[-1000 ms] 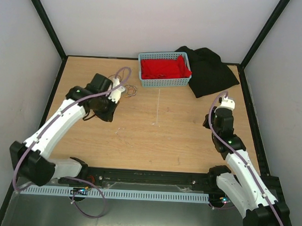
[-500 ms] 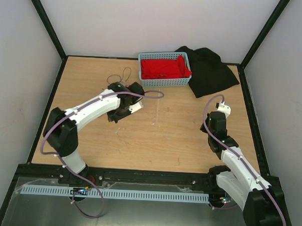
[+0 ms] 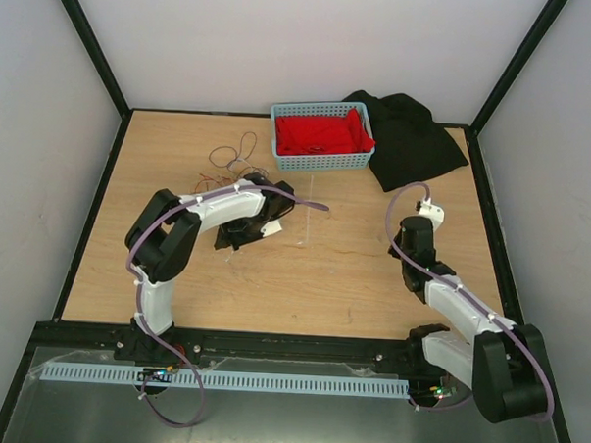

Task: Zip-tie the wires
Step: Straighten the cable at the center of the board.

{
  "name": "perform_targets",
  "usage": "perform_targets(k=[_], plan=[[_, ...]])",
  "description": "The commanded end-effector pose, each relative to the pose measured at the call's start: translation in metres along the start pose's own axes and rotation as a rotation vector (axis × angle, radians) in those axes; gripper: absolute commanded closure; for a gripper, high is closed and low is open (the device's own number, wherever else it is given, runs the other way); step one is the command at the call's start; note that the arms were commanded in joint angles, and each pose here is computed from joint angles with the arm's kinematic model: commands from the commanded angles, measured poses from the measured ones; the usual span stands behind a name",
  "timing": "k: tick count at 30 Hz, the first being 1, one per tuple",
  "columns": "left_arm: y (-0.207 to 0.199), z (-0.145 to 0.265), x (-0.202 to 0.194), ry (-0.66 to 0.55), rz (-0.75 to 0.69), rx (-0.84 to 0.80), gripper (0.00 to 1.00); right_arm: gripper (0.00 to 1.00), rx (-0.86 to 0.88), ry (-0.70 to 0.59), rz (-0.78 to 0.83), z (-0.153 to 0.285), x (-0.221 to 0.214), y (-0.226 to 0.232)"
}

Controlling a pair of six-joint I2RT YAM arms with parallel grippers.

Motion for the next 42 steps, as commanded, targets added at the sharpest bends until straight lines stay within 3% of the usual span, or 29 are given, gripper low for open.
perform_targets(k=[1,7,20,31,32,38,42], plan=[[-0.01,-0.007,0.003,0.016,-0.008,-0.033,1.0,1.0,-0.035,-0.021,-0.008,-0.007,0.014,0.002],[-0.027,-0.02,0.014,0.033,-0.034,-0.046,1.0,1.0,-0.134,0.064,-0.008,-0.011,0.005,-0.009],[-0.049,-0.043,0.011,0.063,-0.053,-0.078,1.0,1.0,-0.153,0.261,-0.056,-0.034,-0.014,-0.032],[-0.051,-0.046,0.02,0.038,-0.057,-0.044,1.0,1.0,-0.146,0.317,-0.056,-0.041,-0.017,-0.032],[-0.05,-0.045,0.02,0.037,-0.058,-0.035,1.0,0.99,-0.143,0.316,-0.055,-0.041,-0.018,-0.032],[-0.048,-0.044,0.022,0.022,-0.063,-0.026,1.0,0.67,-0.135,0.282,-0.037,-0.035,-0.015,-0.034],[-0.048,-0.047,0.022,0.029,-0.068,-0.025,0.88,0.59,-0.144,0.269,-0.027,-0.033,-0.011,-0.036]])
Point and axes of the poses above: each gripper's point midway between its finger pads, its own z axis back along the fingers, its own y axis along the line the jaws close on, x = y × z, the point moved 4 cm from there along z, back along the fingers, and after that the axes turned 1 degree about -z, right-handed, at the moved point
